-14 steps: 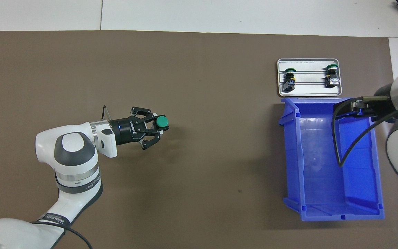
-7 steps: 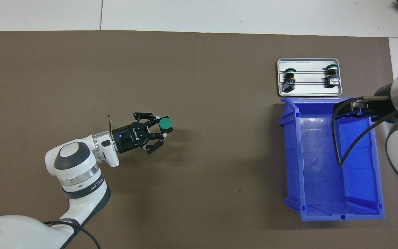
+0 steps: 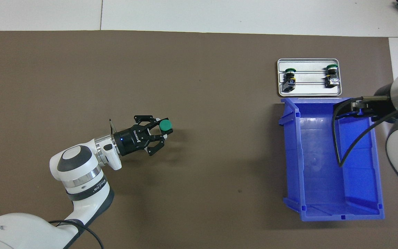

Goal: Place and press button with both arms

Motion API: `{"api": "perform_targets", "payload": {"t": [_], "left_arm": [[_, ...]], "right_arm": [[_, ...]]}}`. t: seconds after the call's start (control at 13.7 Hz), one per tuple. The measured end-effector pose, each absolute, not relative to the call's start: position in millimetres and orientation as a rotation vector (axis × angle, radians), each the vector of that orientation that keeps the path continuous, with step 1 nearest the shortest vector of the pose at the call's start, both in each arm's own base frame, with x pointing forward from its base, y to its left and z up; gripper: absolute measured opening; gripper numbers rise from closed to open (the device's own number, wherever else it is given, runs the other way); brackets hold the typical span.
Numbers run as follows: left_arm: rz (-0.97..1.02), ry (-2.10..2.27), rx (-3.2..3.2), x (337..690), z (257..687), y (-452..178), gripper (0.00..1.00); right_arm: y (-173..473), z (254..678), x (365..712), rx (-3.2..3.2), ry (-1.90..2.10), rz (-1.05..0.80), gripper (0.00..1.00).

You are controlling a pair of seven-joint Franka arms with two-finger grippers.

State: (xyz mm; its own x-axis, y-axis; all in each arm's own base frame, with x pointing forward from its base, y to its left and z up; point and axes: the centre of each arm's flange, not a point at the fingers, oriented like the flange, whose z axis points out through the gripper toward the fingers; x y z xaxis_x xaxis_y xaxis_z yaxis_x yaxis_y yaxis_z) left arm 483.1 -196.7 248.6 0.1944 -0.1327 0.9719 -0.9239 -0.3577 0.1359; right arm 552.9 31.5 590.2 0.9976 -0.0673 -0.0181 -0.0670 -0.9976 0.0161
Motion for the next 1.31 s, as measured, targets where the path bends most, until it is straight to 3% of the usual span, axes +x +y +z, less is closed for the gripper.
{"api": "perform_targets", "payload": {"t": [0.36,1.31], "left_arm": [[1.274,-1.025,1.554,471,203,-196,0.4],[1.297,-1.011,1.516,463,195,-189,0.4]], "right_arm": [[32,590,553,3.124,-0.105,-0.029,1.0],[32,590,553,3.124,-0.105,-0.029,1.0]]}}
